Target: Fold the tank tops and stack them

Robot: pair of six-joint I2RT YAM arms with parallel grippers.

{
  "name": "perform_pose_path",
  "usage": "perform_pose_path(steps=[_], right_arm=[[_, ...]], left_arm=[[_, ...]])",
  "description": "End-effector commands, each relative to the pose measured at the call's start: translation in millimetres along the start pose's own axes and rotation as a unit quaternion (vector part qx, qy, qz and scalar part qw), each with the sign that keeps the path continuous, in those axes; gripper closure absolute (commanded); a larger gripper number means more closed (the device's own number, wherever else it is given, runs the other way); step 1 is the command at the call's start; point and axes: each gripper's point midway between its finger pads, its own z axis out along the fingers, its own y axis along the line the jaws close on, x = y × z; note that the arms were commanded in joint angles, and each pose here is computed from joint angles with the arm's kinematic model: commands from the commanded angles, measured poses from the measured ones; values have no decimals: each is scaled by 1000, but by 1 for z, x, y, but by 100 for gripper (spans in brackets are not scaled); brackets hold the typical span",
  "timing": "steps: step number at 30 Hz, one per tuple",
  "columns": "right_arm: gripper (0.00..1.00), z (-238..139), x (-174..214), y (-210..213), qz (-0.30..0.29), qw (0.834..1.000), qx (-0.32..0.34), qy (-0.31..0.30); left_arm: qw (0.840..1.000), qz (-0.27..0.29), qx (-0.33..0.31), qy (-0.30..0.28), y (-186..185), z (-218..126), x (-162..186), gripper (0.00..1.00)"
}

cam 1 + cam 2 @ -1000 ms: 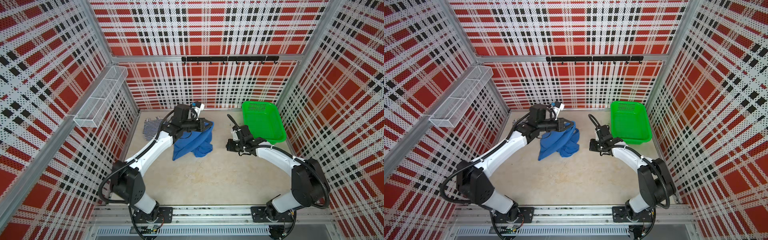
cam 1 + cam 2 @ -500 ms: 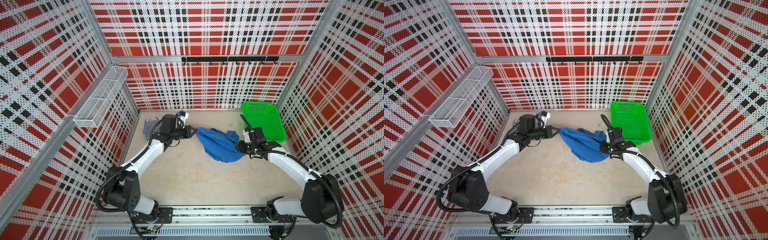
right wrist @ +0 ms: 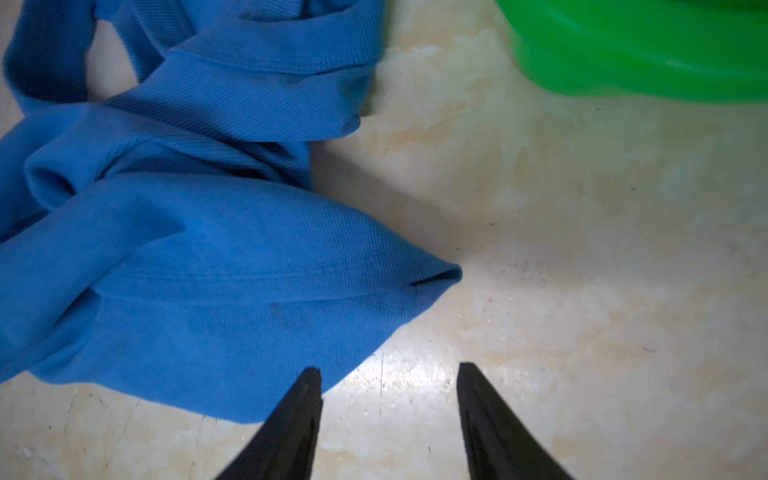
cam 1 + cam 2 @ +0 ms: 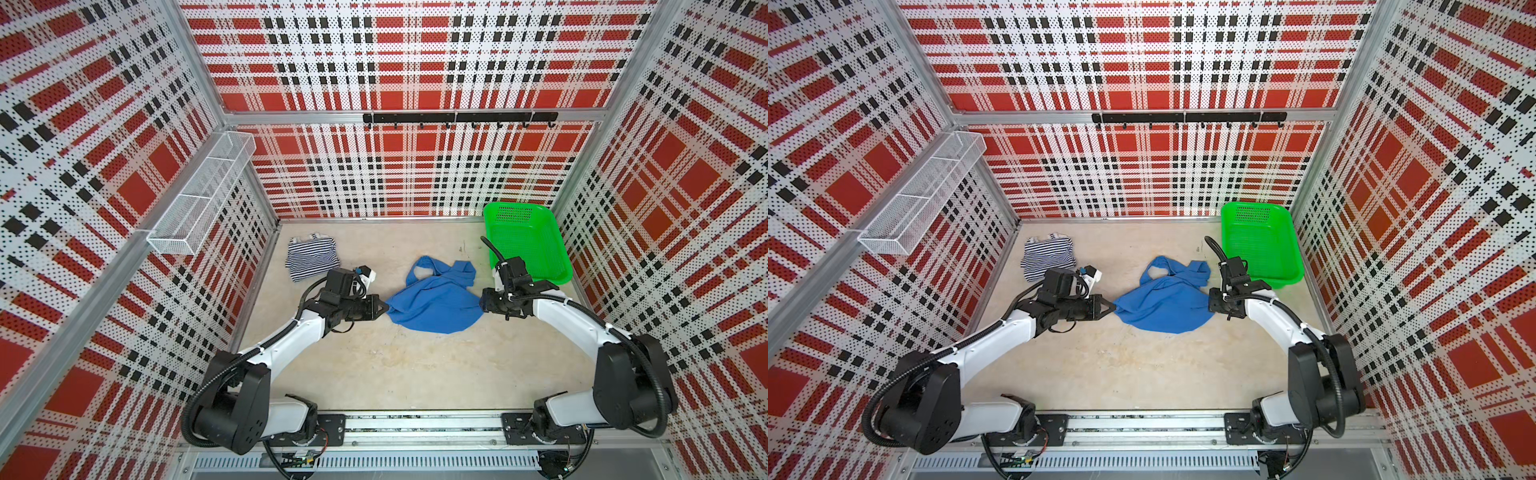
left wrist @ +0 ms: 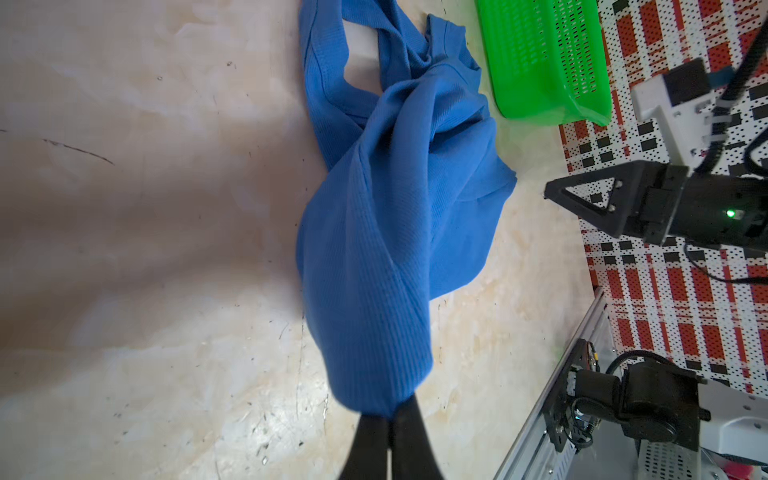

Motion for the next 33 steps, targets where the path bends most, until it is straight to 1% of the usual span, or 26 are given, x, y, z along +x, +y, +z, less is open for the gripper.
perform_pose_path(steps=[1, 2, 4, 5, 6, 7, 8, 9, 10, 11, 12, 15, 19, 22, 25, 30, 33], right_arm=[[40, 20, -23, 12, -19, 999, -27, -15], [38, 29, -25, 15, -22, 999, -32, -12], [38, 44, -24, 14, -22, 999, -30, 4], [40, 51, -21, 13, -20, 999, -27, 13], [44, 55, -19, 13, -18, 999, -28, 18], [55, 55, -19, 13, -16, 999, -30, 17], [74, 53, -21, 14, -13, 999, -31, 11], [97, 47, -25, 14, -12, 1000, -28, 5], [100, 37, -31, 15, -12, 1000, -26, -4], [100, 26, -38, 18, -14, 999, -29, -15], [100, 10, -47, 23, -16, 999, -35, -31], [100, -44, -75, 41, -25, 994, -66, -82], [100, -123, -104, 68, -43, 977, -128, -166], [100, -170, -111, 80, -57, 962, -163, -214], [100, -192, -106, 84, -60, 954, -181, -231], [100, -196, -92, 73, -53, 957, -167, -232], [100, -205, -91, 72, -52, 954, -168, -243]], left_arm=[[1000, 17, 5, -3, -3, 0, 0, 100], [1000, 18, 5, -2, -3, 1, 1, 100], [1000, 16, 2, -3, -1, 1, 1, 100], [1000, 15, -1, -4, 1, 1, 2, 100], [1000, 13, -8, -9, 4, -1, 1, 100], [1000, 9, -13, -17, 8, -5, 0, 100], [999, 3, -17, -27, 11, -9, -3, 100], [999, -6, -23, -42, 16, -14, -8, 100], [998, -14, -28, -61, 21, -21, -14, 100], [997, -16, -28, -76, 21, -27, -20, 100], [994, -25, -34, -100, 29, -39, -30, 100], [988, -25, -37, -145, 32, -63, -53, 100], [981, -10, -35, -190, 24, -89, -79, 100], [977, 0, -32, -209, 17, -101, -92, 100], [975, 2, -34, -219, 16, -108, -99, 100], [974, -2, -24, -223, 16, -110, -102, 100], [972, -10, -25, -232, 20, -116, -104, 100]])
